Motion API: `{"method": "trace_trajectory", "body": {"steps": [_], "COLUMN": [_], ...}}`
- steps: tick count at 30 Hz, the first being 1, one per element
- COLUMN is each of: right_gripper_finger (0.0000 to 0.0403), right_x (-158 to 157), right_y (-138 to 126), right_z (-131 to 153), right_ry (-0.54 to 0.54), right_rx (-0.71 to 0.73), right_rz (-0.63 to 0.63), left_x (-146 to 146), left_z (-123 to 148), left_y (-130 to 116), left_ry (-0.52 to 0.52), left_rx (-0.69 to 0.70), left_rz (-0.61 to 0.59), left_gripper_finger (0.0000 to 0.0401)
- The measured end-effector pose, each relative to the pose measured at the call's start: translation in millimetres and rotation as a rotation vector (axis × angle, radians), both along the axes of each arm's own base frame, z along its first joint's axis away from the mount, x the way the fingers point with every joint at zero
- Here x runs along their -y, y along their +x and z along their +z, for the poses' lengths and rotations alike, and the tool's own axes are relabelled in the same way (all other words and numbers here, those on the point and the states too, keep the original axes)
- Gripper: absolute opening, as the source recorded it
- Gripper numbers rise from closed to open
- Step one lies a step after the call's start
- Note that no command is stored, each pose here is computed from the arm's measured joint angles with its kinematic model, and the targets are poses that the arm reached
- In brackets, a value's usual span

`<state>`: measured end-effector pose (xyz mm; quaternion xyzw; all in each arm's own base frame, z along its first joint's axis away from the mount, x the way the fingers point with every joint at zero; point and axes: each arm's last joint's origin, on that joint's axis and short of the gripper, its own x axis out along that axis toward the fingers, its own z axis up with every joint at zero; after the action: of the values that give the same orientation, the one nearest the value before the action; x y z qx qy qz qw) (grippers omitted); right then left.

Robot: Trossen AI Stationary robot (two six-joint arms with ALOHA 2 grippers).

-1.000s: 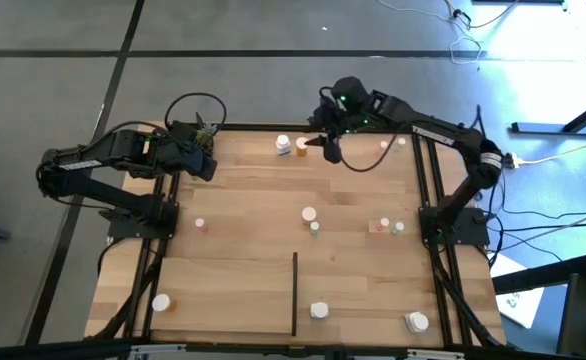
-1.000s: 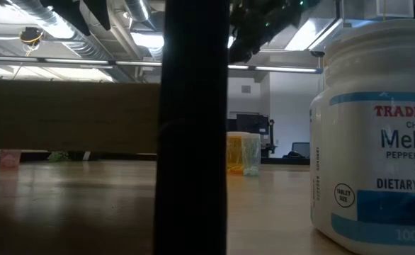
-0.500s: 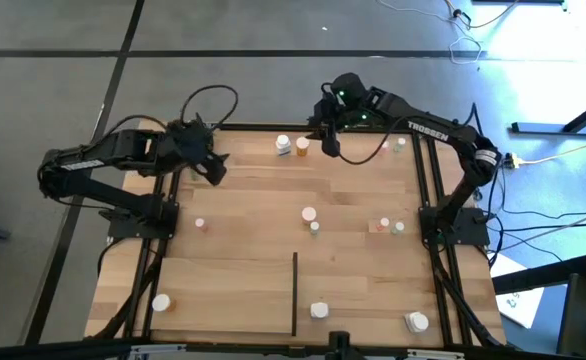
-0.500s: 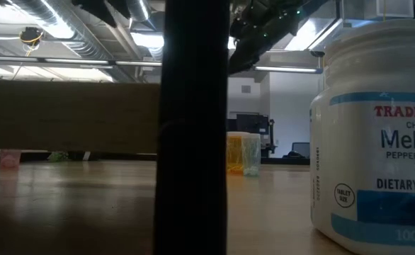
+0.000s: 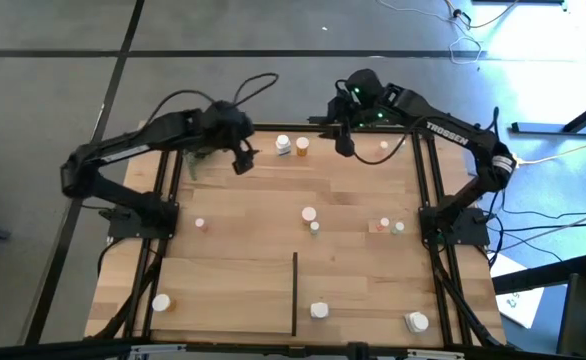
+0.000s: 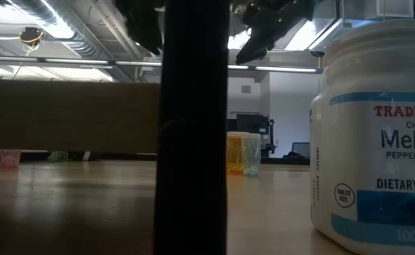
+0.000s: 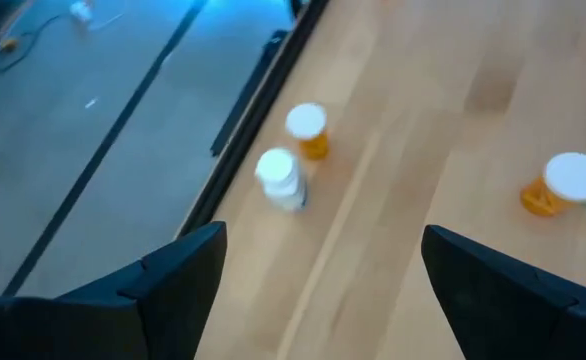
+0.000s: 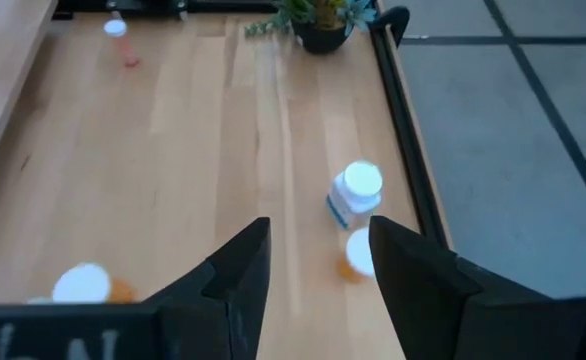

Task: Pick and place medicine bottles onto shelf by color
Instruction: Put the top big white pill bottle on the shelf

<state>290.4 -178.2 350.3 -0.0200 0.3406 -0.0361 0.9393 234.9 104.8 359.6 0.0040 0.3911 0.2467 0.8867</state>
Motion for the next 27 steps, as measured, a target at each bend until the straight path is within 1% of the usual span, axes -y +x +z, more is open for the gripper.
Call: {"method": "trace_trajectory", "body": {"steps": [4,7,9,11,13,18,27], "right_gripper_finger": [0.0174,0.0174,0.0174,0.0174,0.0174,0.0174,0.0174], "right_x": [-3,-4,-4,-6,-7,-8,-8], "right_y": [-4,-4,-4,-4,-5,-6,-6], "right_z": [1,0,0,-1,-2,-3,-3], "right_ry": [0.014,0.019,0.023,0.029,0.037,0.048,0.048], "right_rx": [-0.021,-0.029,-0.034,-0.045,-0.057,-0.074,-0.074], "right_rz": [0.002,0.002,0.003,0.008,0.009,0.009,0.009], "left_x": [-22,-38,-49,-59,-68,-85,-108], "left_z": [-15,-32,-44,-54,-63,-80,-120], "left_y": [17,26,31,36,43,56,72], "left_ry": [-0.035,-0.102,-0.127,-0.143,-0.138,-0.161,-0.226], "left_rx": [0.002,-0.027,-0.057,-0.081,-0.075,-0.038,-0.055], "left_rz": [-0.068,-0.074,-0.075,-0.064,-0.061,-0.087,-0.061], "left_gripper_finger": [0.0330,0.0330,0.0330,0.0330,0.0330,0.0330,0.0330]}}
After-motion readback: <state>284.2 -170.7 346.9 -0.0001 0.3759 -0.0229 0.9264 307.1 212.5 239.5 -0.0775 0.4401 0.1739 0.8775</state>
